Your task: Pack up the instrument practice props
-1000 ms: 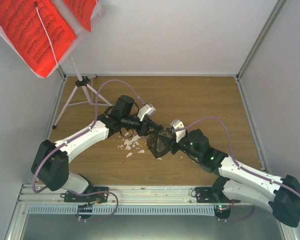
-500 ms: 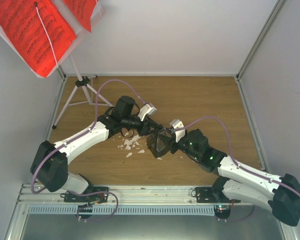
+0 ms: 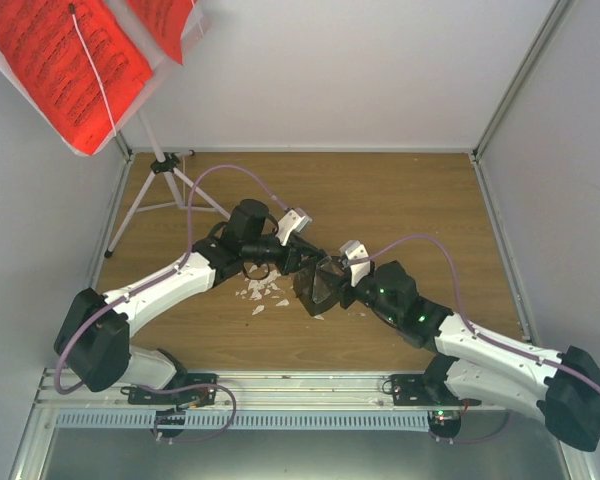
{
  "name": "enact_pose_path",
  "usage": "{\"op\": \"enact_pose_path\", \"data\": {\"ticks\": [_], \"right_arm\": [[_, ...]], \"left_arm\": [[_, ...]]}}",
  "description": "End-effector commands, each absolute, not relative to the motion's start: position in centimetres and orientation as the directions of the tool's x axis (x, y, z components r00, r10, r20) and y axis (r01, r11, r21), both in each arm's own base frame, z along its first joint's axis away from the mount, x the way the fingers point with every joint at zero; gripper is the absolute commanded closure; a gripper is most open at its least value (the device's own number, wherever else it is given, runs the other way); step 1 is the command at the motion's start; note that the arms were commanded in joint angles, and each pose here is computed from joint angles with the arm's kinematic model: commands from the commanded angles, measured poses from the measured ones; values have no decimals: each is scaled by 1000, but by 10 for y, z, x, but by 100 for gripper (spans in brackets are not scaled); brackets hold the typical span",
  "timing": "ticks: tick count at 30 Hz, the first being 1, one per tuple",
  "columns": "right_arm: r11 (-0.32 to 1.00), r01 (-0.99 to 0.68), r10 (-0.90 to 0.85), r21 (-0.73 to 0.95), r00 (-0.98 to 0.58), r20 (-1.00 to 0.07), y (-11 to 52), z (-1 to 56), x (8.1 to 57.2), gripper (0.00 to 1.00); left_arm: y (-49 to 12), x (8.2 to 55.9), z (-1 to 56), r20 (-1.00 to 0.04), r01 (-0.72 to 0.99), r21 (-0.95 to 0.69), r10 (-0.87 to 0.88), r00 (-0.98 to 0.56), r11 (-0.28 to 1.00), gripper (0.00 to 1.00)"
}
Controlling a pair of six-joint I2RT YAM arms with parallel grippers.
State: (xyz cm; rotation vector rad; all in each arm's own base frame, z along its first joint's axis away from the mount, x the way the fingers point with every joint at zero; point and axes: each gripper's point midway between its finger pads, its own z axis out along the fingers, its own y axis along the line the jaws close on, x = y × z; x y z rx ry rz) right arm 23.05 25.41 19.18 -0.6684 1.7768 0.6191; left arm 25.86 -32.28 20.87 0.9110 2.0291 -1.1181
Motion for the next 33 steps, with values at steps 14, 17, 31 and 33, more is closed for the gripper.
{"op": "enact_pose_path", "data": {"ticks": [14, 17, 31, 33], "right_arm": [[784, -619, -182, 39, -290, -939, 252, 168, 245, 80], [792, -609, -182, 41, -300, -936, 252, 166, 246, 80], [813, -577, -140, 83, -332, -933, 255, 166, 253, 72], [814, -575, -140, 81, -330, -934, 254, 169, 253, 67]], "left_arm": [[-326, 209, 161, -655, 736, -555, 343, -674, 388, 73], [-328, 207, 162, -656, 735, -559, 339, -675, 383, 73], [-330, 198, 159, -654, 728, -576, 324, -684, 373, 74], [-330, 201, 165, -668, 734, -562, 314, -674, 380, 72]]}}
